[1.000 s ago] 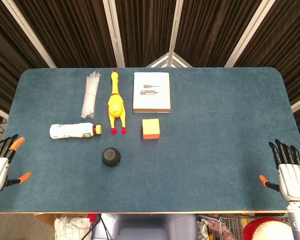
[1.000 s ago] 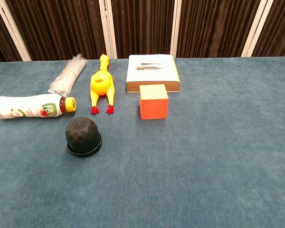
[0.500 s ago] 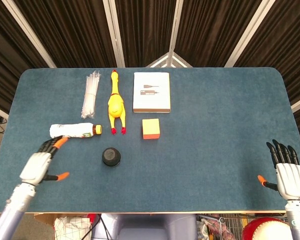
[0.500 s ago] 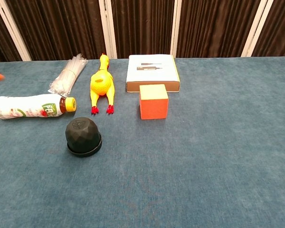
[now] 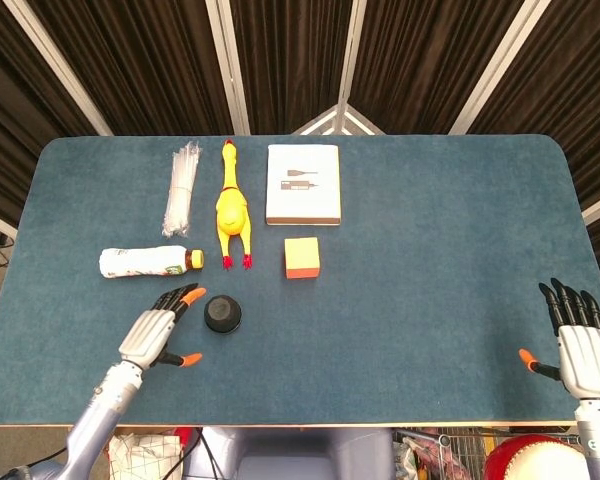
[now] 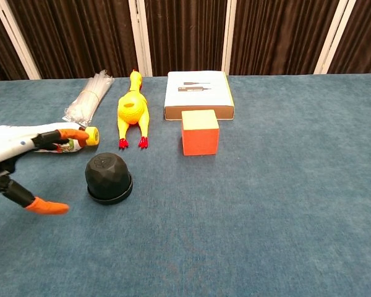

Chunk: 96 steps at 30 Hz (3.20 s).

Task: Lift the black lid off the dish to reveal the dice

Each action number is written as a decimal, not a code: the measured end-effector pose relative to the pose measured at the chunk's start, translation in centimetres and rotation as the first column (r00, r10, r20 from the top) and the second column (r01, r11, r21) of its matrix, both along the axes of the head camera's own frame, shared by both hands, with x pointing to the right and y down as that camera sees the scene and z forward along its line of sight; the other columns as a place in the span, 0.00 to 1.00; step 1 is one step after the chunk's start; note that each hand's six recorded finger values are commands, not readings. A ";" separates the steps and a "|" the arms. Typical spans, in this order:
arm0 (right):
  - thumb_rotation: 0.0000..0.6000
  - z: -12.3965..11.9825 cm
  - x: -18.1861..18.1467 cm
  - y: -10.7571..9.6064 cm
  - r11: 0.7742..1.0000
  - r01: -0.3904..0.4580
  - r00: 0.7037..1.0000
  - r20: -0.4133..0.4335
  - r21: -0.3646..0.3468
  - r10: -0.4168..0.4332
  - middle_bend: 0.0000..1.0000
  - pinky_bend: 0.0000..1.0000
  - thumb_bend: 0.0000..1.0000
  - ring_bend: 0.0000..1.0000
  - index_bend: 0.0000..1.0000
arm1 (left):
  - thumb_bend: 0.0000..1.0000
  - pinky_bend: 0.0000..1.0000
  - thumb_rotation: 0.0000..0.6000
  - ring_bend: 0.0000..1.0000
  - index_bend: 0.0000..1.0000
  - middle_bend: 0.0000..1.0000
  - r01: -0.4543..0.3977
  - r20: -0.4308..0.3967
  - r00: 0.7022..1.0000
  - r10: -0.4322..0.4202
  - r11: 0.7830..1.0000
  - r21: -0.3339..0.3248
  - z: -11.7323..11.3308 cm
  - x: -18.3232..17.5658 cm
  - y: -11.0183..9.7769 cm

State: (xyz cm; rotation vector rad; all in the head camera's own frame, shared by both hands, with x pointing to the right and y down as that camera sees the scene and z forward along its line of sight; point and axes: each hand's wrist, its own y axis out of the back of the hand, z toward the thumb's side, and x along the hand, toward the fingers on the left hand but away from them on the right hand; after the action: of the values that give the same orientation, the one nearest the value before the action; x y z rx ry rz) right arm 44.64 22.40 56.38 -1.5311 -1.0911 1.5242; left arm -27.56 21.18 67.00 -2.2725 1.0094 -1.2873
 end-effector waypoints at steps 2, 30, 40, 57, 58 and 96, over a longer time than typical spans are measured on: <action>1.00 -0.1 0.0 0.0 1.000 -0.001 1.000 0.001 0.000 0.001 0.03 0.00 0.19 0.07 0.06 | 0.08 0.00 1.00 0.00 0.13 0.00 0.026 -0.012 1.000 -0.026 1.000 -0.004 0.5 0.0 0.0; 1.00 0.5 -0.6 0.2 1.000 0.007 1.000 0.013 -0.030 -0.007 0.03 0.00 0.19 0.07 0.06 | 0.07 0.00 1.00 0.00 0.12 0.03 0.190 -0.175 0.964 -0.203 0.978 -0.086 5.0 0.4 0.3; 1.00 1.0 -0.8 0.0 0.999 0.009 1.000 0.020 -0.040 -0.009 0.03 0.00 0.19 0.07 0.06 | 0.13 0.00 1.00 0.00 0.12 0.14 0.179 -0.205 0.959 -0.198 0.978 -0.106 5.7 2.3 0.4; 1.00 1.1 -0.7 -0.1 0.999 0.007 1.000 0.031 -0.045 -0.006 0.03 0.00 0.19 0.07 0.06 | 0.11 0.00 1.00 0.00 0.11 0.10 0.166 -0.189 0.965 -0.181 0.982 -0.091 5.6 2.9 0.6; 1.00 1.2 -0.7 0.0 0.999 0.008 0.999 0.032 -0.048 -0.006 0.03 0.00 0.19 0.07 0.06 | 0.11 0.00 1.00 0.00 0.11 0.09 0.166 -0.185 0.966 -0.181 0.982 -0.091 5.7 2.8 0.6; 1.00 2.2 -1.6 0.4 0.995 0.017 0.998 0.067 -0.095 -0.011 0.03 0.00 0.19 0.07 0.06 | 0.30 0.00 1.00 0.00 0.10 0.19 0.164 -0.104 0.980 -0.170 0.984 -0.064 7.2 2.9 0.0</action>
State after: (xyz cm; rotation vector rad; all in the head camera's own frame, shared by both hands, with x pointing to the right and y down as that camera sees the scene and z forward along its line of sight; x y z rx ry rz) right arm 43.07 22.77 58.57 -1.6612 -1.0558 1.5456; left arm -24.61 21.17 74.25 -2.3647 1.2406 -1.2820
